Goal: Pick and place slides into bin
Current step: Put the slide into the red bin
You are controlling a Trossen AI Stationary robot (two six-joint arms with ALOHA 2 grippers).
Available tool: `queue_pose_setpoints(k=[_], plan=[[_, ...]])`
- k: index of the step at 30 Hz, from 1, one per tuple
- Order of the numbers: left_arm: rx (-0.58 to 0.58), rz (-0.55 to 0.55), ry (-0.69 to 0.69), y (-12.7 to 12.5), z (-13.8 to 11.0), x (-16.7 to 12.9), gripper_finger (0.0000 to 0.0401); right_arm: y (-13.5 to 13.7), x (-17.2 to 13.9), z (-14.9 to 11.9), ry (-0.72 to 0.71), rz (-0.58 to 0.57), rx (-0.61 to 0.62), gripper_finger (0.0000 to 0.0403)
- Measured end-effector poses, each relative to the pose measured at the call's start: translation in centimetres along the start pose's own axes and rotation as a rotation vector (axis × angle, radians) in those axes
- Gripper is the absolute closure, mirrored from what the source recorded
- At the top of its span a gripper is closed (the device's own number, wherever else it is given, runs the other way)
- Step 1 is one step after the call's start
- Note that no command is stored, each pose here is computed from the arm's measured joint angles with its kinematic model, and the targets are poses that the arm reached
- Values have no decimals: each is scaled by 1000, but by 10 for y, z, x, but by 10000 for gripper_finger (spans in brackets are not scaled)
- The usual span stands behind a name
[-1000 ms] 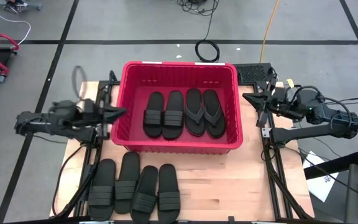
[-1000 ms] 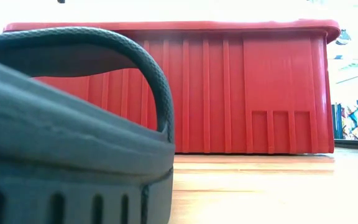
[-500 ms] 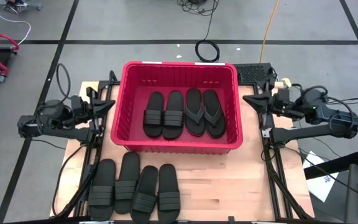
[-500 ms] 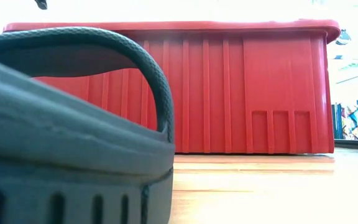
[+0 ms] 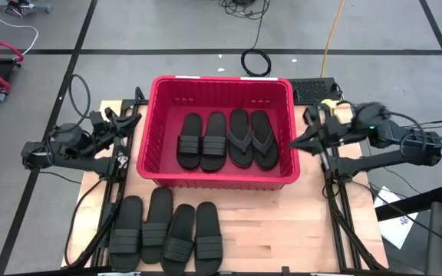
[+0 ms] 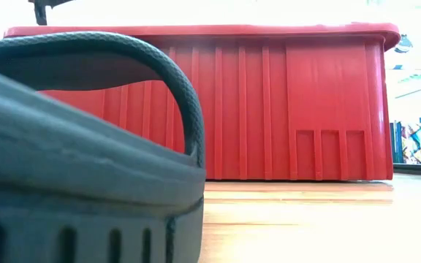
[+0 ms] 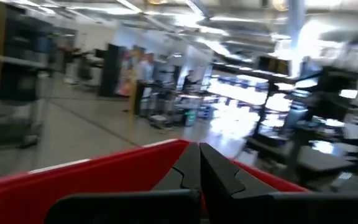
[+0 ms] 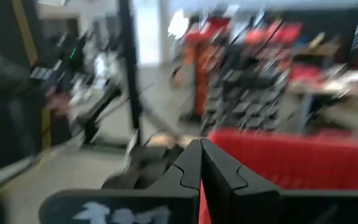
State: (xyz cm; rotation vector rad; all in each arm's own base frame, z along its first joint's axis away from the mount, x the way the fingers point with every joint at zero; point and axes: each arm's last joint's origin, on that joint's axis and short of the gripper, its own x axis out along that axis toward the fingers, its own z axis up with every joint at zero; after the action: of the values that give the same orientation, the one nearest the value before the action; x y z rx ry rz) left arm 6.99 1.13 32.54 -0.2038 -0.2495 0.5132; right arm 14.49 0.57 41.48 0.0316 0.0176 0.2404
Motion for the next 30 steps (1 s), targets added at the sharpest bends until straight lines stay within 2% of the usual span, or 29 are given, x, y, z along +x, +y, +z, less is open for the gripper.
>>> queue_pose_setpoints(k=[4, 11, 14, 17, 21, 26, 30], plan=[[-9, 81, 9, 2, -2, 1, 400, 6, 19, -1, 86, 48, -61, 403], [-20, 82, 15, 2, -3, 1, 394, 26, 67, 18, 175, -28, -229, 403], [-19, 82, 15, 2, -3, 1, 394, 31, 95, 20, 248, -85, -245, 403], [-19, 78, 16, 2, -3, 1, 393, 35, 125, 18, 286, -107, -184, 403], [-18, 50, 22, 1, -3, 1, 393, 47, 163, 4, 348, -78, -90, 403], [15, -27, 37, -1, -4, 1, 393, 67, 195, -22, 448, 68, 109, 403], [40, -32, 41, -1, -4, 1, 393, 86, 207, -46, 595, 195, 289, 403]])
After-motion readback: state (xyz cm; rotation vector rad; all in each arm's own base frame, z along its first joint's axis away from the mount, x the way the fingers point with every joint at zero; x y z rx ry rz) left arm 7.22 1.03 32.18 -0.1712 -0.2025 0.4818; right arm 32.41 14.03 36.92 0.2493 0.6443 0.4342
